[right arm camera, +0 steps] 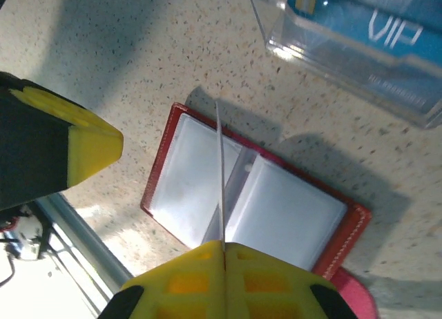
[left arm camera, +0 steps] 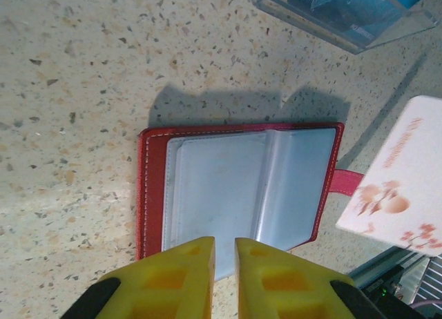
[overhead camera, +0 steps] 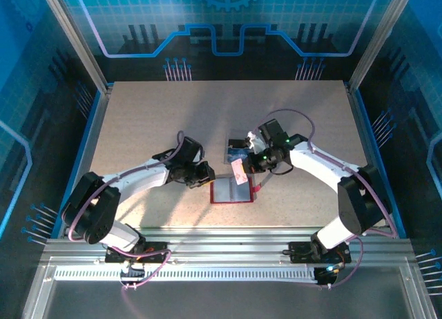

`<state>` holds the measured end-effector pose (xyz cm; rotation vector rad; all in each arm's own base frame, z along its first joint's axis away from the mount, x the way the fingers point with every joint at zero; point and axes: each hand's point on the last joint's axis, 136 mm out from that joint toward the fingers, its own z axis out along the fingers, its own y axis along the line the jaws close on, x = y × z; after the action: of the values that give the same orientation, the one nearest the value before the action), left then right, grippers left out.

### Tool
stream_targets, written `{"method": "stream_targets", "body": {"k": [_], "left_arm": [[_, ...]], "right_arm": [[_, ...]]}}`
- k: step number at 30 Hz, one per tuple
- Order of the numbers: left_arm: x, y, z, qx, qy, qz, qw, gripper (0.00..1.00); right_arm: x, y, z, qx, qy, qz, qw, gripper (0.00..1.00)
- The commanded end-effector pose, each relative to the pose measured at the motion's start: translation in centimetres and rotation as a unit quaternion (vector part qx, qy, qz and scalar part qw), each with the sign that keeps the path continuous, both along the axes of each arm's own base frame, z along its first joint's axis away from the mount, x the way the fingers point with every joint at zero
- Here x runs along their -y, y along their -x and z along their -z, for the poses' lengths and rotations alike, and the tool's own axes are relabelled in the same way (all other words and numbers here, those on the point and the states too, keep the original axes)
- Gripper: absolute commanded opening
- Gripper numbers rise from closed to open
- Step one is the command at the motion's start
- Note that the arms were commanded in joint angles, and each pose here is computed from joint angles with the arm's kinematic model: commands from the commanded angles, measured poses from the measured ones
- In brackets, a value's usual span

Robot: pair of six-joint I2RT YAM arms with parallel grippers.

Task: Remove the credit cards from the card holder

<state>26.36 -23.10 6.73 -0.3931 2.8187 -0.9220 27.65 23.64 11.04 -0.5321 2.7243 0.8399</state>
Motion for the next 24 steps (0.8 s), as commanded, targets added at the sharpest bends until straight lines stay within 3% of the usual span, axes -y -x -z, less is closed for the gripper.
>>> {"method": "stream_targets", "body": {"k": [1, 7, 12, 24], "left_arm": [[-0.9, 0.3, 0.0, 0.003, -0.009, -0.002, 1.000, 0.17], [-1.3, 0.6, -0.1, 0.005, -0.012, -0.004, 1.000, 0.17], [-1.3, 0.6, -0.1, 0.005, -0.008, -0.008, 1.000, 0.18], [-2.1, 1.1, 0.1, 0.004, -0.011, -0.016, 1.000, 0.18]], "right_arm": [[1.3, -0.3, -0.8, 0.067, 0.071, -0.093, 0.991, 0.00], [2.2, -1.3, -1.9, 0.149, 0.131, -0.206, 0.958, 0.00], [2.6, -1.4, -2.6, 0.157, 0.164, -0.304, 0.925, 0.00], [1.9, -6.0, -4.0, 0.175, 0.221, -0.388, 0.878, 0.00]]}}
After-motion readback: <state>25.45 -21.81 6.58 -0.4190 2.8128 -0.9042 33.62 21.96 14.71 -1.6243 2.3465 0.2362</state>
